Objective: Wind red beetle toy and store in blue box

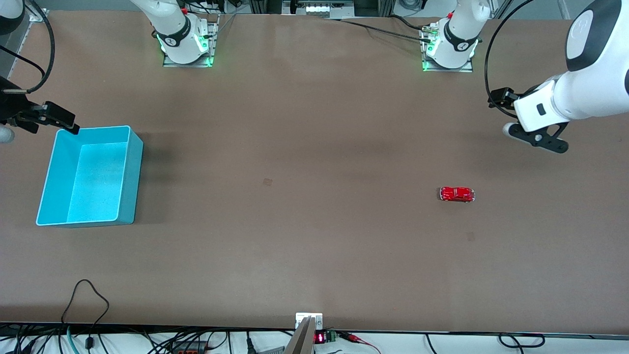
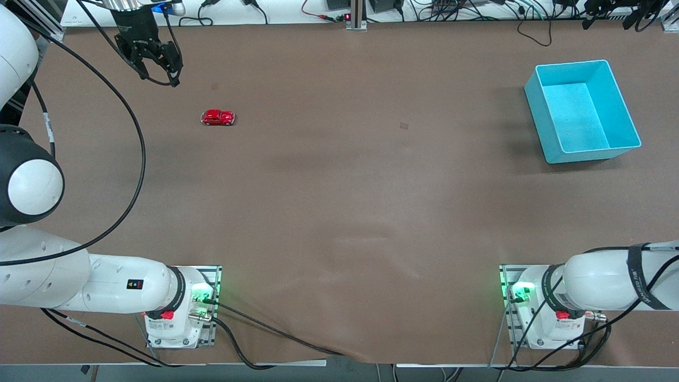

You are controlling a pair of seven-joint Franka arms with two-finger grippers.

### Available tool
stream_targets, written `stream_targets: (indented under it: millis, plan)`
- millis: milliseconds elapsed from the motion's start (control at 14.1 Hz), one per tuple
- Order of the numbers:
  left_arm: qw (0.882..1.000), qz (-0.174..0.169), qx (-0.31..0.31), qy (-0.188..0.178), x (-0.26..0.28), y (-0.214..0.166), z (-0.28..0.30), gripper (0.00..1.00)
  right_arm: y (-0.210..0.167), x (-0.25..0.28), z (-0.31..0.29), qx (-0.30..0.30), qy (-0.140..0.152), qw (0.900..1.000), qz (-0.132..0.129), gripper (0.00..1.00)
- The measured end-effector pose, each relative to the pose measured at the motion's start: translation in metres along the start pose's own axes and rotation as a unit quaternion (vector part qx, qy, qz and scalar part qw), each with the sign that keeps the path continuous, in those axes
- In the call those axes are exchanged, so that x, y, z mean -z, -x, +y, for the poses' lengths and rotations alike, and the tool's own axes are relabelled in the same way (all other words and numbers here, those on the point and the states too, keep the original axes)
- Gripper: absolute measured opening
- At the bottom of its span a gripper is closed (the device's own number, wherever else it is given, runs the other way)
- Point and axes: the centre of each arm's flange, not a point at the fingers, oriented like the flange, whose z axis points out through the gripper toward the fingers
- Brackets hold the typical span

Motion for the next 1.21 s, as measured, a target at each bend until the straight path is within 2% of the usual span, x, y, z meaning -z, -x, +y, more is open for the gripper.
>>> stream_targets:
  millis: [213, 427, 783, 1210]
  plan:
    - [0.997, -0.002, -0.081, -0.001, -0.022, -0.011, 0.001, 1.0, 0.0, 0.0, 0.001, -0.001, 0.0, 1.0, 0.0, 1.0]
    - [0.987, 0.003, -0.163, -0.005, -0.054, -0.025, 0.002, 1.0, 0.0, 0.0, 0.001, -0.001, 0.0, 1.0, 0.0, 1.0]
    - [0.955, 0.03, -0.295, -0.026, -0.115, -0.045, -0.004, 1.0, 0.0, 0.0, 0.002, -0.002, 0.0, 1.0, 0.0, 1.0]
    - [0.915, 0.064, -0.394, -0.065, -0.16, -0.058, -0.002, 1.0, -0.001, -0.001, 0.003, -0.003, 0.0, 1.0, 0.0, 1.0]
